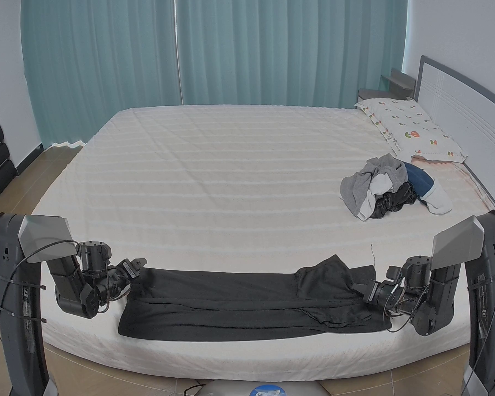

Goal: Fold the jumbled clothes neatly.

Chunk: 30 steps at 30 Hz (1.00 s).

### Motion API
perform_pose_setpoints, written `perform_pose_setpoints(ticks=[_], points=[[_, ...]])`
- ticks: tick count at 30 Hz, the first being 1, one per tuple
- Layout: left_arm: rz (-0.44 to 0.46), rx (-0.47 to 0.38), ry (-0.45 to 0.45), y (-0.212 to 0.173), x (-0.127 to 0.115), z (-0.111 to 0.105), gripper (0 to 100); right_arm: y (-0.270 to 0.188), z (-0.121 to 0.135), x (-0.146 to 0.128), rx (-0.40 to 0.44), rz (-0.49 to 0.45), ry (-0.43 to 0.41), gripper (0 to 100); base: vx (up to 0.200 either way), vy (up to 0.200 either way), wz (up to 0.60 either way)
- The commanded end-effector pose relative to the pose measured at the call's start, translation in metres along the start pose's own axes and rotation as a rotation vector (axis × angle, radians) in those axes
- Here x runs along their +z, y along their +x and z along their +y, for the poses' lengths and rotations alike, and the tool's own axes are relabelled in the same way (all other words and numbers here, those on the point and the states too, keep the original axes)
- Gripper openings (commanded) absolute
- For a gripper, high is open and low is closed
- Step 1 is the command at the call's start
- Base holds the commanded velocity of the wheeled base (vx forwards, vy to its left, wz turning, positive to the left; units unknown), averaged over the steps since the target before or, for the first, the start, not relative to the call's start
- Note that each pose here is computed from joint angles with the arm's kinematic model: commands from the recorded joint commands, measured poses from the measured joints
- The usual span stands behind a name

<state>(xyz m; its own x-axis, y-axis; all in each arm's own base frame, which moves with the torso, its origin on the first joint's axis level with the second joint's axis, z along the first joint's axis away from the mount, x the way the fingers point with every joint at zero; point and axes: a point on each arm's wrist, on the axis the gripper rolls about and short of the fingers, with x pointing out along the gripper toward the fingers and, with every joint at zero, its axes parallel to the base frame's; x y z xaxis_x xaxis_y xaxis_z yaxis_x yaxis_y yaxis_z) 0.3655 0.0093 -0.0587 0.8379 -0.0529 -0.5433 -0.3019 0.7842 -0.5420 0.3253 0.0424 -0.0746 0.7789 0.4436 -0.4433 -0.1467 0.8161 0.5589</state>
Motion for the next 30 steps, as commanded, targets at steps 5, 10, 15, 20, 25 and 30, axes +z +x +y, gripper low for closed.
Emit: perform_pose_setpoints(ticks=[5, 10, 15, 20, 25, 30], points=[[0.002, 0.002, -0.003, 0.000, -0.001, 0.001, 100, -0.014, -0.003, 0.001, -0.016, 0.006, 0.018, 0, 0.000, 0.000, 0.00], [0.001, -0.001, -0.003, 0.000, 0.000, 0.000, 100, -0.020, -0.002, 0.003, 0.000, 0.012, 0.023, 0, 0.000, 0.000, 0.00], [0.001, 0.001, -0.004, 0.000, 0.000, 0.001, 100, -0.021, -0.003, 0.005, -0.004, 0.009, 0.026, 0, 0.000, 0.000, 0.00], [0.001, 0.001, -0.005, -0.001, 0.000, 0.001, 100, -0.025, -0.005, 0.011, -0.003, -0.009, 0.029, 0, 0.000, 0.000, 0.00], [0.001, 0.001, -0.005, -0.001, 0.000, 0.001, 100, -0.030, -0.005, 0.009, 0.009, 0.009, 0.035, 0, 0.000, 0.000, 0.00], [0.001, 0.001, -0.005, -0.001, 0.000, 0.001, 100, -0.029, -0.005, 0.008, 0.005, 0.013, 0.037, 0, 0.000, 0.000, 0.00]])
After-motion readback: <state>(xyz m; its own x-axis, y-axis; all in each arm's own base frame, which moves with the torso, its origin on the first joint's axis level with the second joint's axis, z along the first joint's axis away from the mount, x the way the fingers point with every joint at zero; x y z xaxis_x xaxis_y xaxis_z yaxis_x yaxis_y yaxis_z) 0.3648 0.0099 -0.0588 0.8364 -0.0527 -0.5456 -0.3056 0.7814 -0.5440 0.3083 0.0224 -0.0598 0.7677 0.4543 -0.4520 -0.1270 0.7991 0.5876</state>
